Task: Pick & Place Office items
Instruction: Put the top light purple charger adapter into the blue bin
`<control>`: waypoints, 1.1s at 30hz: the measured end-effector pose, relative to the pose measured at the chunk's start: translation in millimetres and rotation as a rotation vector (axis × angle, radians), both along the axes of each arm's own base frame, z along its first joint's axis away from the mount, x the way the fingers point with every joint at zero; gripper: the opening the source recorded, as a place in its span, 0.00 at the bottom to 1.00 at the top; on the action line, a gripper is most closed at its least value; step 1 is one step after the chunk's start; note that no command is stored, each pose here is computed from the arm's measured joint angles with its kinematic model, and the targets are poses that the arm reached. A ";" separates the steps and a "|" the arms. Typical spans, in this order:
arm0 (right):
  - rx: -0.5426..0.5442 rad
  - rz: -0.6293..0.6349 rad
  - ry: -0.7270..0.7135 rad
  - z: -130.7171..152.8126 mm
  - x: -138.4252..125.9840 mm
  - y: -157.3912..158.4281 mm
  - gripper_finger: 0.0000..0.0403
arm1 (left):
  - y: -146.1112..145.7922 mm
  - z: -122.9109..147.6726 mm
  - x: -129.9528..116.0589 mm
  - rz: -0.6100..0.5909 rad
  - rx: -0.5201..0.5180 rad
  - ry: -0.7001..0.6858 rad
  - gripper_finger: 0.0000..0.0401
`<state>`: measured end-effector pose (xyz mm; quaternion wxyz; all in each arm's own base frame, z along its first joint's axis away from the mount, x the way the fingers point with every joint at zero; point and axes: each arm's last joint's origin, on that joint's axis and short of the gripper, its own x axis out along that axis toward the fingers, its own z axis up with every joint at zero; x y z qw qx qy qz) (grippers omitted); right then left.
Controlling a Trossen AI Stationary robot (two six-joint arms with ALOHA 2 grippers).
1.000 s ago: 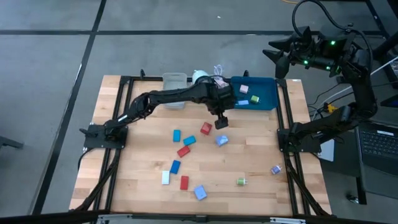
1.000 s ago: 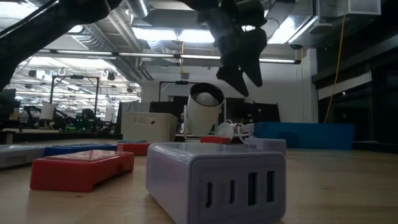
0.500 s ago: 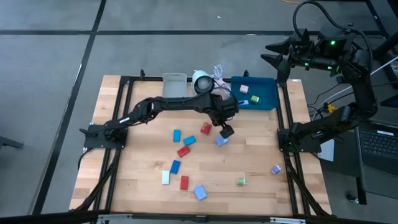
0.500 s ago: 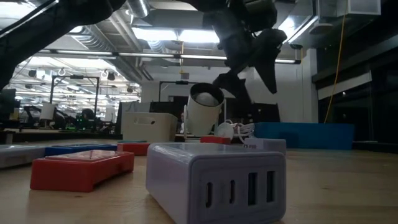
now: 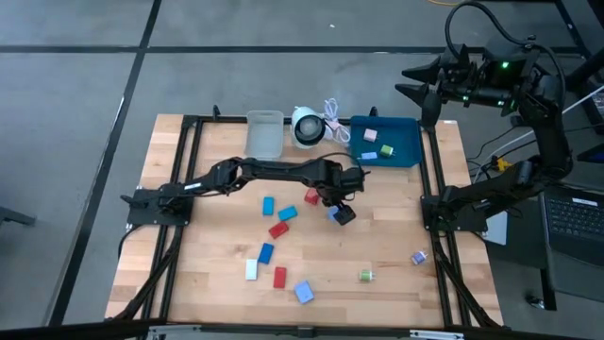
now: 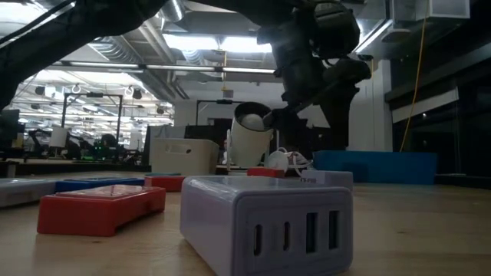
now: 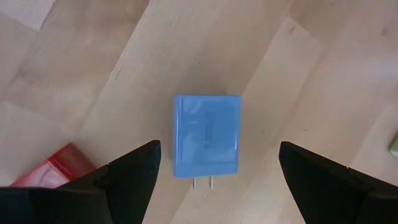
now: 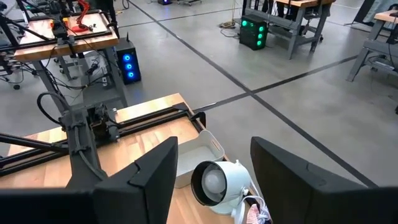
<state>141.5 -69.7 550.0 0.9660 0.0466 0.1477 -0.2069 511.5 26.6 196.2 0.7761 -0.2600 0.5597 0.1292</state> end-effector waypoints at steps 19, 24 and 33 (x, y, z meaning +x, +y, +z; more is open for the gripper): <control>0.103 -0.037 -0.022 -3.1 9.2 -4.5 0.52 | -32.6 -54.9 10.5 -0.088 0.019 0.086 0.80; 0.114 -0.036 -0.006 -5.8 15.3 -7.5 0.52 | -25.5 -51.2 14.3 -0.037 0.028 0.040 0.80; 0.129 -0.003 0.013 -9.4 25.1 -11.3 0.52 | -21.3 -50.7 18.3 -0.031 0.015 -0.001 0.80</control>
